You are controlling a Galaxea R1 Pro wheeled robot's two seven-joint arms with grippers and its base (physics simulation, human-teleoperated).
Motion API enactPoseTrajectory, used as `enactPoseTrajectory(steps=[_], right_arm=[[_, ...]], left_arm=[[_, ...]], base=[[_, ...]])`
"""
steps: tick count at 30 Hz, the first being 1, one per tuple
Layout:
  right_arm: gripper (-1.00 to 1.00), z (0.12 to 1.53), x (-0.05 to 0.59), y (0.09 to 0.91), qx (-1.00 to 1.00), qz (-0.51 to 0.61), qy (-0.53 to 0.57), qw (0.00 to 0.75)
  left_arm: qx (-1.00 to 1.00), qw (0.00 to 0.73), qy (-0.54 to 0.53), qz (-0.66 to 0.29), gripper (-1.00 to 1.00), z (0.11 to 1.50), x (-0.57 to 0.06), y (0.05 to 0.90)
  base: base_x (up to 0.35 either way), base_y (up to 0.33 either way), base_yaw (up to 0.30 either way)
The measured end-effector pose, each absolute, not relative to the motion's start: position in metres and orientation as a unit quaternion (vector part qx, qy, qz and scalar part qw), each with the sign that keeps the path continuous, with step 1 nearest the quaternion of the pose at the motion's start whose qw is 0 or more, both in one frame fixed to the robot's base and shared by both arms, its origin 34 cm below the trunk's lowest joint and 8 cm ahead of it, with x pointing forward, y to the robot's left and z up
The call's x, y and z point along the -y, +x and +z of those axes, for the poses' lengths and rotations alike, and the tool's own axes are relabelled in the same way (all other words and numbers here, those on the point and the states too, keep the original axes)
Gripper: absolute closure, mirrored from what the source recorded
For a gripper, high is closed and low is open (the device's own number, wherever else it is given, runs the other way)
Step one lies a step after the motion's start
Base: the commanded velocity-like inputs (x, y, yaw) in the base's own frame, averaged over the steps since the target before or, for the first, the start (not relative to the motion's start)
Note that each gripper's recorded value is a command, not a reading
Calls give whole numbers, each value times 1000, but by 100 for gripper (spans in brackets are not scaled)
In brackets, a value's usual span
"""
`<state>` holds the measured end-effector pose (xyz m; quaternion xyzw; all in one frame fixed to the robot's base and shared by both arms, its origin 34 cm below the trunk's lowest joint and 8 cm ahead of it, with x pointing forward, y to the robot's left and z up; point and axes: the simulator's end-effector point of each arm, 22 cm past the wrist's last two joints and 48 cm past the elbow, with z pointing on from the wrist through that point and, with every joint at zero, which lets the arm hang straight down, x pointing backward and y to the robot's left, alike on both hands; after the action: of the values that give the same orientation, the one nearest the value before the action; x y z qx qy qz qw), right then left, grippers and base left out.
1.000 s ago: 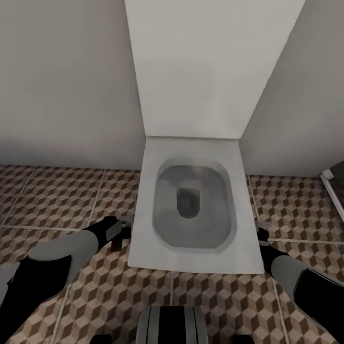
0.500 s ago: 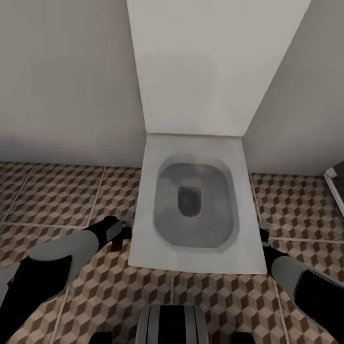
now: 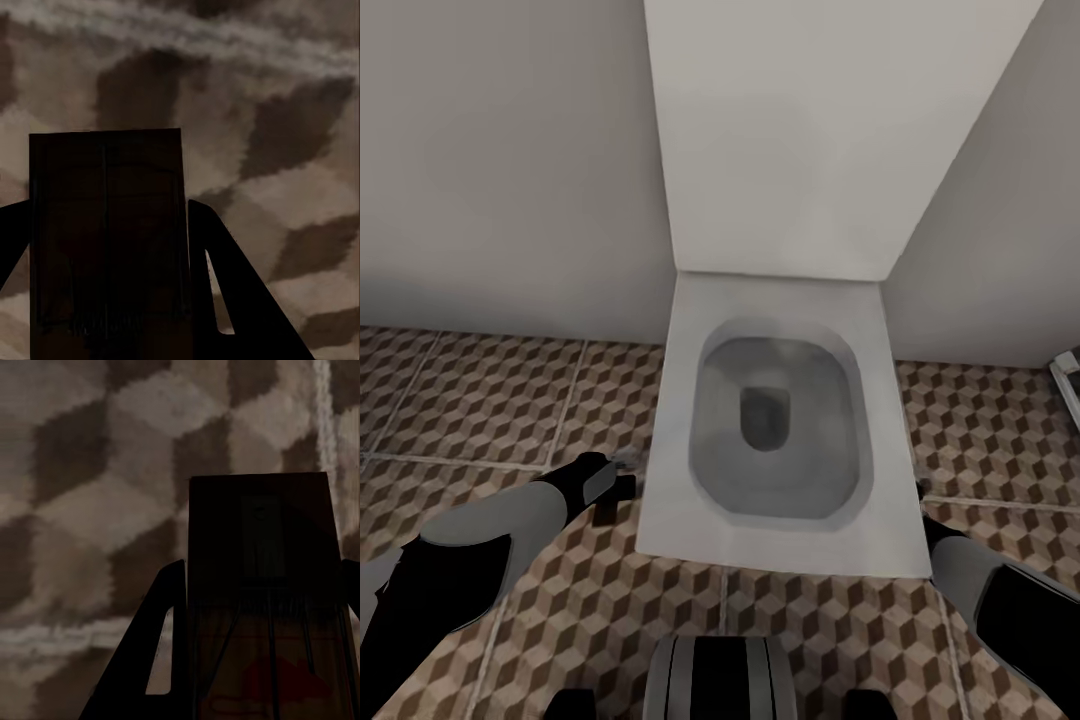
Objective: Take the four mousetraps from the cabinet in the bathroom and place them on the bathroom floor. Make sure all four end up on the same floor surface, and ensure that at least two of them are either under or directly next to the same bathroom sink.
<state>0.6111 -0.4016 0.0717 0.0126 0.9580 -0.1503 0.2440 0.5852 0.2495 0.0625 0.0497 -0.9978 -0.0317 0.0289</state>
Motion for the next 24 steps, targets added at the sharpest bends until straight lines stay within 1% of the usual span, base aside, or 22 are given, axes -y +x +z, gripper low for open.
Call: enactPoseTrajectory(steps=[24], right_arm=[[100, 67, 404, 606, -959, -152, 13, 239]], left_arm=[[998, 34, 49, -32, 100, 57, -249, 580]], base=[[0, 0, 18]])
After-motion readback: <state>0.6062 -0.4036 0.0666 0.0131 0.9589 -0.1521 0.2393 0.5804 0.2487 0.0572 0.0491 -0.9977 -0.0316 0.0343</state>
